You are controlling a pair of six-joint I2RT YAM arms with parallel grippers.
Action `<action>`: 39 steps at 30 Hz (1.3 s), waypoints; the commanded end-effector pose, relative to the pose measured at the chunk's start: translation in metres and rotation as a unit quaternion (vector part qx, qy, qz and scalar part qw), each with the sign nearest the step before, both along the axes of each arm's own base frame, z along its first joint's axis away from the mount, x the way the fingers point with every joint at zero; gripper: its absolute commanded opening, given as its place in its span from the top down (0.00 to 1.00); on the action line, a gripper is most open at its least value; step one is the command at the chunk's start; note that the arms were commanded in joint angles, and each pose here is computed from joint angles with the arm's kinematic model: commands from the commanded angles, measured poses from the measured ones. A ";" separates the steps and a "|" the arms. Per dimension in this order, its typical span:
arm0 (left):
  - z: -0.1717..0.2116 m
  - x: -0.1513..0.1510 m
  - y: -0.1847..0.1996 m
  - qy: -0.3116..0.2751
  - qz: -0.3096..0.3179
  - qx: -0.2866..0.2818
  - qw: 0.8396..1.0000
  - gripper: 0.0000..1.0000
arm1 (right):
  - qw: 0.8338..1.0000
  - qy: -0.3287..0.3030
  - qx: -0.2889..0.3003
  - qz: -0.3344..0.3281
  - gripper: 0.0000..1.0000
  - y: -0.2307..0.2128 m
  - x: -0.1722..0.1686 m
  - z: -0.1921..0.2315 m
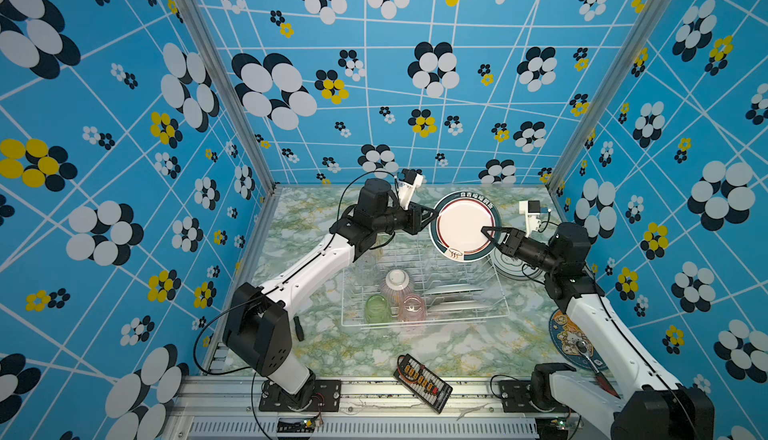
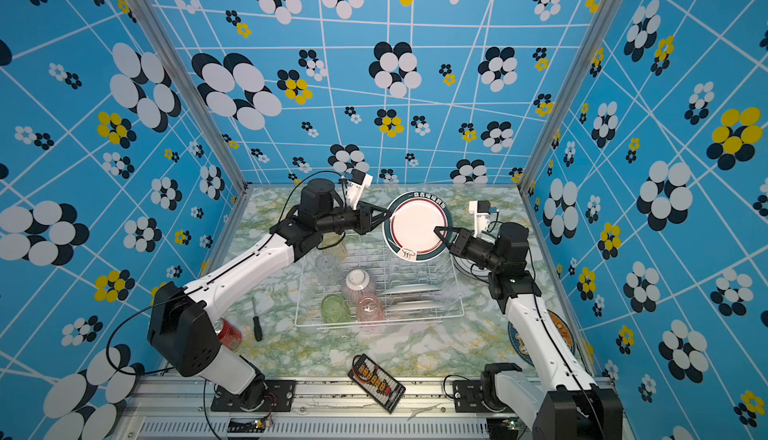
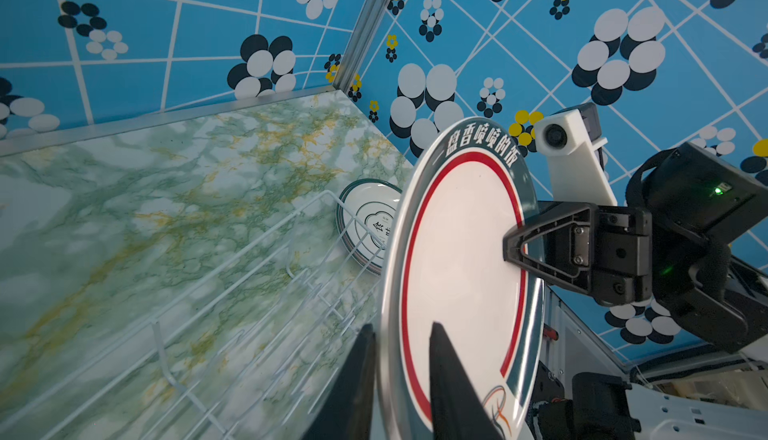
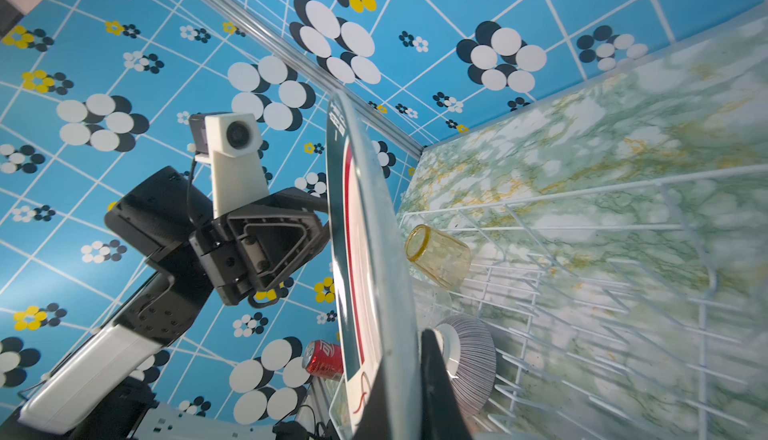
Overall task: Unload the mixed dishes from the dish rack
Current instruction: 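Open the left gripper and carry the plate down onto the stack with the right gripper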
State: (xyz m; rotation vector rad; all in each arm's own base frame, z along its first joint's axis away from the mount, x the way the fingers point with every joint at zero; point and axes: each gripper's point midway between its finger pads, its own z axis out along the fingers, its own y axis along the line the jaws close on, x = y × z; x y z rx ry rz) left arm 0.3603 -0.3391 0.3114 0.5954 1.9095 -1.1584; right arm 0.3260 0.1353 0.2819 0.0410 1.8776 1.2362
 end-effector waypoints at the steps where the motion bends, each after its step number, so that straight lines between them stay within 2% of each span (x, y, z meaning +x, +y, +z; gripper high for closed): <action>1: -0.015 -0.002 0.016 -0.020 0.029 0.057 0.998 0.69 | 0.997 -0.003 -0.031 -0.075 1.00 -0.024 0.010 0.007; 6: -0.037 -0.012 0.050 -0.051 0.077 0.142 0.986 0.66 | 0.983 0.040 -0.032 -0.176 1.00 -0.084 0.022 -0.005; 10: -0.050 -0.038 0.056 -0.100 0.060 0.218 0.969 0.65 | 0.959 0.091 -0.042 -0.266 1.00 -0.144 0.021 -0.031; 13: -0.059 -0.059 0.048 -0.135 0.032 0.269 0.953 0.65 | 0.941 0.129 -0.049 -0.310 1.00 -0.175 0.017 -0.054; 16: -0.065 -0.073 0.038 -0.152 0.004 0.286 0.946 0.65 | 0.923 0.162 -0.056 -0.344 1.00 -0.197 0.013 -0.078; 21: -0.073 -0.075 0.028 -0.153 -0.010 0.296 0.943 0.65 | 0.902 0.209 -0.062 -0.373 1.00 -0.216 0.008 -0.114; 24: -0.074 -0.074 0.025 -0.153 -0.014 0.303 0.941 0.65 | 0.896 0.227 -0.064 -0.376 1.00 -0.221 0.007 -0.129; 32: -0.081 -0.074 0.021 -0.152 -0.020 0.319 0.935 0.64 | 0.900 0.255 -0.043 -0.352 1.00 -0.219 0.019 -0.157; 39: -0.083 -0.072 0.020 -0.151 -0.021 0.325 0.933 0.64 | 0.902 0.274 -0.025 -0.333 0.91 -0.216 0.028 -0.176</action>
